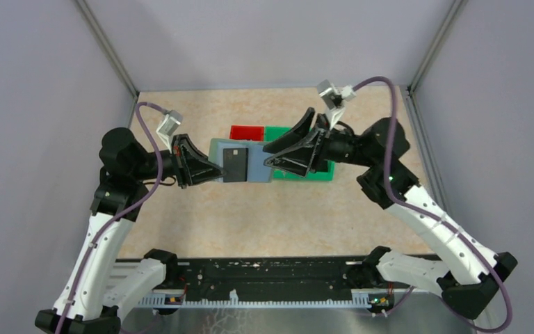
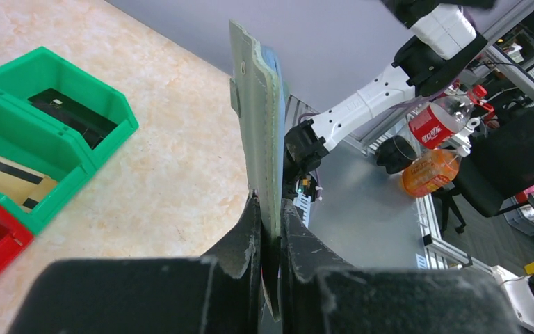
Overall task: Take the credit cards out of the card holder
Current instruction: Remove the credit card from the card holder.
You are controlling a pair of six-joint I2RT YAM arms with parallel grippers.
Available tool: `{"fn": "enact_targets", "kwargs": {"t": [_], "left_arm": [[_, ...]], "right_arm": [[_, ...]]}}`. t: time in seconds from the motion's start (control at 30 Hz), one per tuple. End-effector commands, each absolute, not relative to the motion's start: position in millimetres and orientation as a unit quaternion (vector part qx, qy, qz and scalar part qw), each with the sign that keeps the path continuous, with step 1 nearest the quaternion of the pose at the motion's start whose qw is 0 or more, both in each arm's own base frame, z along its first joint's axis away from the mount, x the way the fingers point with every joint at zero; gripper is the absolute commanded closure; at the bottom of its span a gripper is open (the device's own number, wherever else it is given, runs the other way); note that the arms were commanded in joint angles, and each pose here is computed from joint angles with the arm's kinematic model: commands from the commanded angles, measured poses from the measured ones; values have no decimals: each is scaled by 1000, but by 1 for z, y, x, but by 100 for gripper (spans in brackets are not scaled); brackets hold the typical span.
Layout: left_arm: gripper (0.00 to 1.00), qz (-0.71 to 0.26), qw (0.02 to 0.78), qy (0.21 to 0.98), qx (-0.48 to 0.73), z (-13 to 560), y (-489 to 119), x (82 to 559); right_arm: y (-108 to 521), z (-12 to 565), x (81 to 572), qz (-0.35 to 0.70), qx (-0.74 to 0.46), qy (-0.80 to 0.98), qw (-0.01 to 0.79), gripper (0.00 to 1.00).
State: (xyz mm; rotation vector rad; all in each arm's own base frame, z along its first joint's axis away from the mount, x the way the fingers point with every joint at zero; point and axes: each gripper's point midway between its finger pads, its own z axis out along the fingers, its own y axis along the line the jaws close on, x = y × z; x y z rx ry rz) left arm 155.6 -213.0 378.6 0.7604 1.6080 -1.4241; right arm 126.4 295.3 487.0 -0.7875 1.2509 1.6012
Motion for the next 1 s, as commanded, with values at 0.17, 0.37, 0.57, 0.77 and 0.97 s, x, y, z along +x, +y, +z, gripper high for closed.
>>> {"fn": "enact_targets", "kwargs": {"t": [0.17, 0.37, 0.57, 0.77, 0.97], "left_arm": [[100, -565, 440, 625, 310, 398, -211, 151], [100, -579, 430, 616, 317, 403, -213, 144], [100, -590, 422, 613, 312, 407, -214, 144], [100, -602, 414, 610, 308, 412, -215, 142], [100, -606, 411, 611, 302, 413, -215, 144]], "right_arm": [[326, 429, 127, 688, -323, 543, 356, 53], [332, 417, 129, 690, -323, 550, 342, 55], [337, 413, 125, 696, -334, 538, 339, 58], [340, 415, 124, 707, -334, 526, 335, 61], [347, 418, 124, 719, -330, 513, 333, 71]]}}
